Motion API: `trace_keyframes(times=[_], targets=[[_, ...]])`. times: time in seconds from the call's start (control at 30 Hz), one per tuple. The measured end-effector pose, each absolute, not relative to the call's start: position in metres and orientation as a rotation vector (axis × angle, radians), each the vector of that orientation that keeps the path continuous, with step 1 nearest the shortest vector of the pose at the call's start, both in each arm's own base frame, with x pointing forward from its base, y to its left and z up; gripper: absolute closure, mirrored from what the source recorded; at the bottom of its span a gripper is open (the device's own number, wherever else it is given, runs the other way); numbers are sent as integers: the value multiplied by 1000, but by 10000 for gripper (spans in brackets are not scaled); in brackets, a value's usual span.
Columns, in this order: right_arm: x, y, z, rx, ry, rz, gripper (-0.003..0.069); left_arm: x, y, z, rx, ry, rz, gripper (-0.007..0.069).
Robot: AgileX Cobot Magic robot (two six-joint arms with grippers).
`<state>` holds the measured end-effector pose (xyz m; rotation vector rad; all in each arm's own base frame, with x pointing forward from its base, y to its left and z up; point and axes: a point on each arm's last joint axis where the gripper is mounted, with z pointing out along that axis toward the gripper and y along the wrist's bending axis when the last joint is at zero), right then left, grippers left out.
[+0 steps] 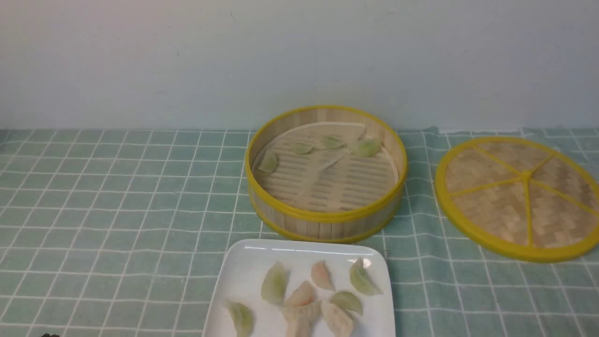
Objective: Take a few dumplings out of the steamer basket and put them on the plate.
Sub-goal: Use the left arm to grab a dumpling from the steamer
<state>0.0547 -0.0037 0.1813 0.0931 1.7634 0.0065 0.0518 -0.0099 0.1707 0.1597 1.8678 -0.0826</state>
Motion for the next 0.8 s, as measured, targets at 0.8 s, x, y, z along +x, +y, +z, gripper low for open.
trace_keyframes(times=[0.8], targets=[[55, -4, 181, 93, 1763, 6, 673, 55, -11, 185, 4, 1722, -215, 631]])
